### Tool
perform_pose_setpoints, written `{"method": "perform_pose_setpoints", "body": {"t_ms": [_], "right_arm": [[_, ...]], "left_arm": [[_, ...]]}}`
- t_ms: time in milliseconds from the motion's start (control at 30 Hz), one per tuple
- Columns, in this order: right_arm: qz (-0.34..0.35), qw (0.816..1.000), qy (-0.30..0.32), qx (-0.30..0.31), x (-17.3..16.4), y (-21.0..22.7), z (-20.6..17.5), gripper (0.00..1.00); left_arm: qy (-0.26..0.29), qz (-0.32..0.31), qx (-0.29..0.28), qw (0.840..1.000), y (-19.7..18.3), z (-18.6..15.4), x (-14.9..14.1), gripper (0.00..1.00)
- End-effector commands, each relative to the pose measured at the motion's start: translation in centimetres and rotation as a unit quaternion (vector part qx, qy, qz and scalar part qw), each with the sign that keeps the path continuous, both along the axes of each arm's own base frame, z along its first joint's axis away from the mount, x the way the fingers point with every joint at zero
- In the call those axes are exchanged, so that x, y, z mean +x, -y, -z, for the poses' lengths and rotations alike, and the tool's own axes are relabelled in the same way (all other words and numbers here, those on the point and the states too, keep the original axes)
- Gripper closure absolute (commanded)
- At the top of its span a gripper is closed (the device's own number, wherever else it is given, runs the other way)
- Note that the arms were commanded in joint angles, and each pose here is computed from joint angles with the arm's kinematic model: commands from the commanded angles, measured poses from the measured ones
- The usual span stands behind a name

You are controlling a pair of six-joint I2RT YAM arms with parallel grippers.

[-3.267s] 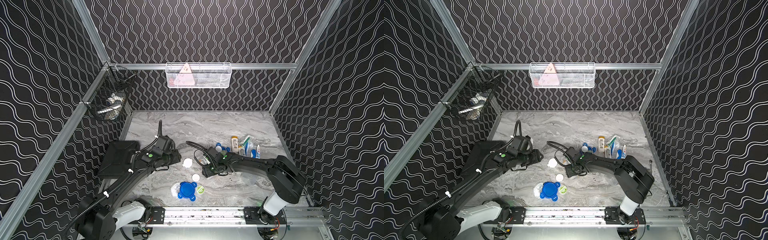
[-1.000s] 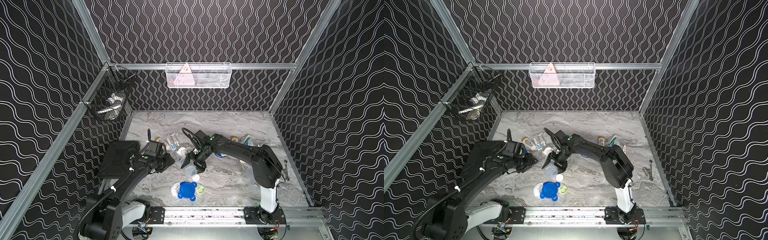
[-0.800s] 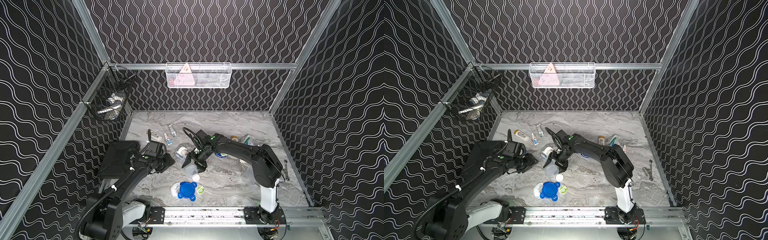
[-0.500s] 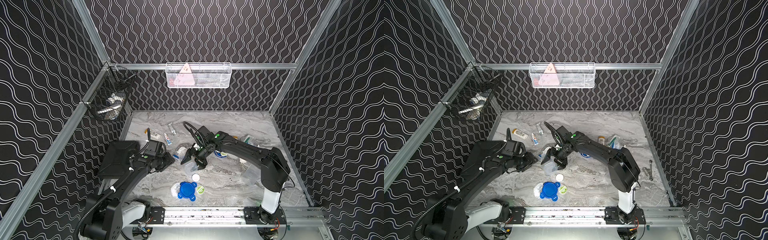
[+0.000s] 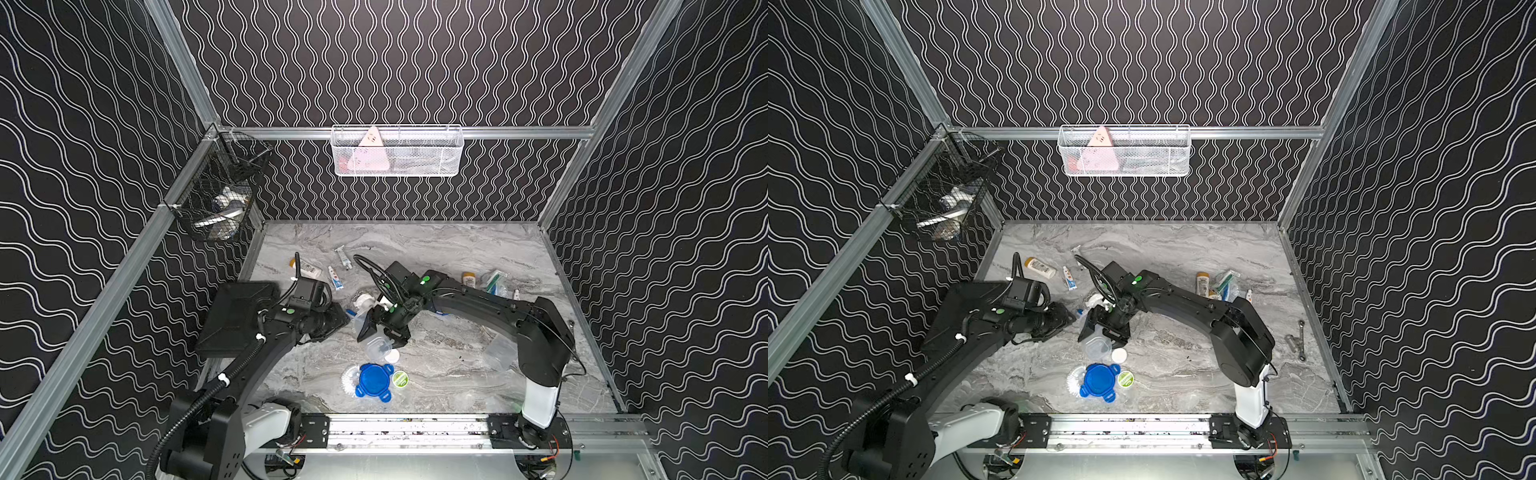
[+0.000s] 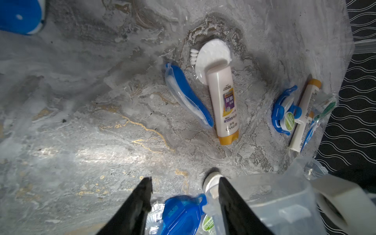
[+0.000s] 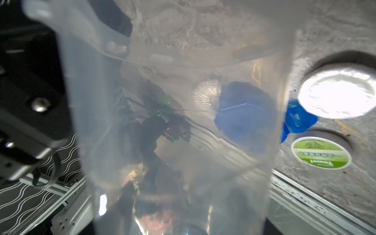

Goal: Take out toiletry kits
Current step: 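Pour the toiletry kits out of the container, then place the container at the center of the board.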

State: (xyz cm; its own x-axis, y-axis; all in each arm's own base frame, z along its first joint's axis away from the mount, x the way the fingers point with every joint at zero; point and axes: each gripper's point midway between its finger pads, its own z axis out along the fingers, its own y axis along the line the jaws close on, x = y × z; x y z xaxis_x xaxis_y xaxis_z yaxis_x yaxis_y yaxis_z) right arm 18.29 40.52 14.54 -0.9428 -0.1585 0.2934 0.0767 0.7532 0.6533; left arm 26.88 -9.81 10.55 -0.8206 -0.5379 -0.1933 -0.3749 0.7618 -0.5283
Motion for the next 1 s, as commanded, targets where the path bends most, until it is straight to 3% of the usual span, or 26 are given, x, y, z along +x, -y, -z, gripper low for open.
{"method": "perform_pose_setpoints", "body": {"t_ms": [0,100,300,367,433,600,800,900,967], "right_arm": [[0.007,0.999,0.031,-0.009,0.8,0.5,0.8,0.41],[-0.020,0.999,0.014,-0.029,-0.6,0.3,3.0,0.44],[-0.030,0.988,0.154,-0.012,2.1,-0.5,-0.5,0.44],[-0.044,0.965,0.257,-0.028,3.2,0.1,-2.3,0.43],[-0.033,0.931,0.361,-0.042,4.5,1.2,-3.8,0.42],[0.025,0.863,0.501,-0.070,8.1,5.2,-4.7,0.38],[-0.009,0.821,0.540,-0.184,13.4,9.1,0.0,0.38],[-0.012,0.834,0.515,-0.200,15.0,10.2,3.1,0.38],[-0.024,0.830,0.517,-0.209,15.5,10.1,4.6,0.38]], "left_arm": [[0.002,0.007,0.000,1.000,0.0,-0.3,-0.3,0.43],[-0.001,0.011,-0.003,1.000,0.2,-0.4,-0.4,0.43],[0.030,0.016,-0.001,0.999,0.0,-2.0,-0.6,0.42],[0.042,0.020,0.004,0.999,-0.1,-2.6,-0.7,0.42],[0.054,0.023,0.015,0.998,-0.5,-3.1,-0.8,0.41],[0.057,0.030,0.035,0.997,-1.0,-3.2,-1.2,0.41],[0.059,0.035,0.048,0.997,-1.4,-3.3,-1.7,0.42],[0.059,0.036,0.049,0.996,-1.5,-3.3,-2.0,0.42],[0.057,0.037,0.055,0.996,-1.6,-3.1,-2.3,0.42]]}}
